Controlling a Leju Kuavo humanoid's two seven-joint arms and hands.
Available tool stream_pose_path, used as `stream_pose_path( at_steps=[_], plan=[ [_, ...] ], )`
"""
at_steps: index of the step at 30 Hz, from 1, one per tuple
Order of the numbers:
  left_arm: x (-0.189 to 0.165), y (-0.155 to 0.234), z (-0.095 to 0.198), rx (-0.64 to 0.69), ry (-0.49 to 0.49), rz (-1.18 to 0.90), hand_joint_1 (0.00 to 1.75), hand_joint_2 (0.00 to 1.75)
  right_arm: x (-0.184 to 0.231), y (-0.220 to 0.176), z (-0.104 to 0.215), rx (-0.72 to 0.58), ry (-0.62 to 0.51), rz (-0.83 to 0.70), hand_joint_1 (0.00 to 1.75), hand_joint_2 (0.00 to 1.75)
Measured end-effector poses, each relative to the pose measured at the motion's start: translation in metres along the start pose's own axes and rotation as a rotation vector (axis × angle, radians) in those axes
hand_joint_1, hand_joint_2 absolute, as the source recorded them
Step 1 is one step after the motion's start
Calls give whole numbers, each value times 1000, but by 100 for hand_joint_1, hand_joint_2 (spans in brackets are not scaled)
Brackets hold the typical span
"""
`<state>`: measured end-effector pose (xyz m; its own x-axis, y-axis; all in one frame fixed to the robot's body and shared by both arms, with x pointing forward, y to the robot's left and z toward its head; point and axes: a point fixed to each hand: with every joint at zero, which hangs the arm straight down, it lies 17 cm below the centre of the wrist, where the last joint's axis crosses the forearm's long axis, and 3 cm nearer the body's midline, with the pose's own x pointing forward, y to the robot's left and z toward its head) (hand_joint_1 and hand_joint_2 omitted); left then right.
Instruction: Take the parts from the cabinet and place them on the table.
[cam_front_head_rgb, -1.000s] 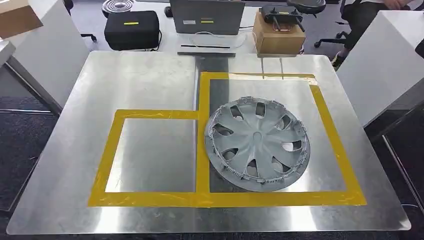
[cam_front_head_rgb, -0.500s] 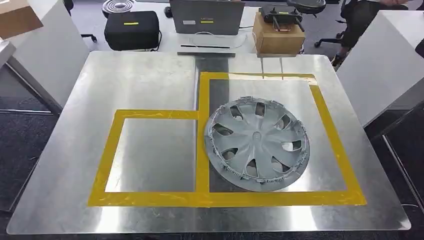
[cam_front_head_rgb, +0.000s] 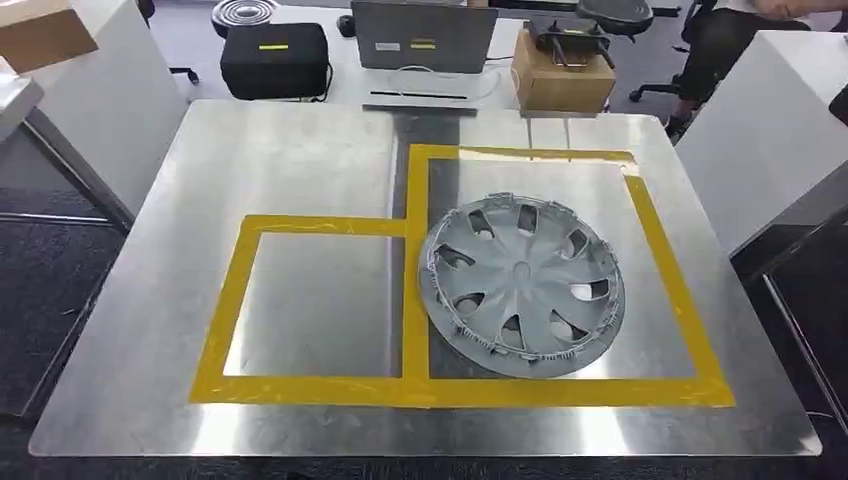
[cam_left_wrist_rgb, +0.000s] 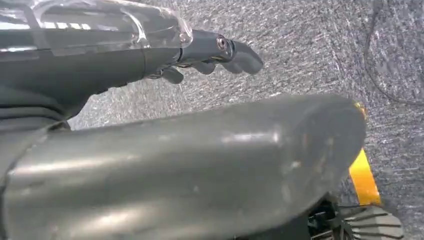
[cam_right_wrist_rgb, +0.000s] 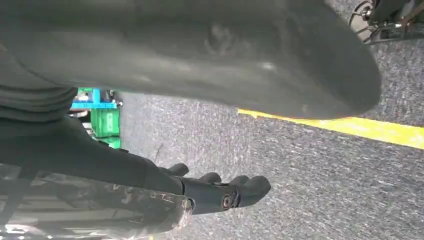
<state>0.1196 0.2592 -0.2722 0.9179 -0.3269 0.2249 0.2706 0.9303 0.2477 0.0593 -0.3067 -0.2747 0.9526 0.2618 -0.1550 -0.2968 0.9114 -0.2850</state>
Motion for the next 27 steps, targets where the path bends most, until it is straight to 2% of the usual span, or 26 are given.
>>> stream_pose_path(
  at_steps=[27],
  plan=[
    [3, 1, 0, 1, -3, -3, 0, 0, 2, 5, 2, 7, -2, 14, 0, 0]
  ],
)
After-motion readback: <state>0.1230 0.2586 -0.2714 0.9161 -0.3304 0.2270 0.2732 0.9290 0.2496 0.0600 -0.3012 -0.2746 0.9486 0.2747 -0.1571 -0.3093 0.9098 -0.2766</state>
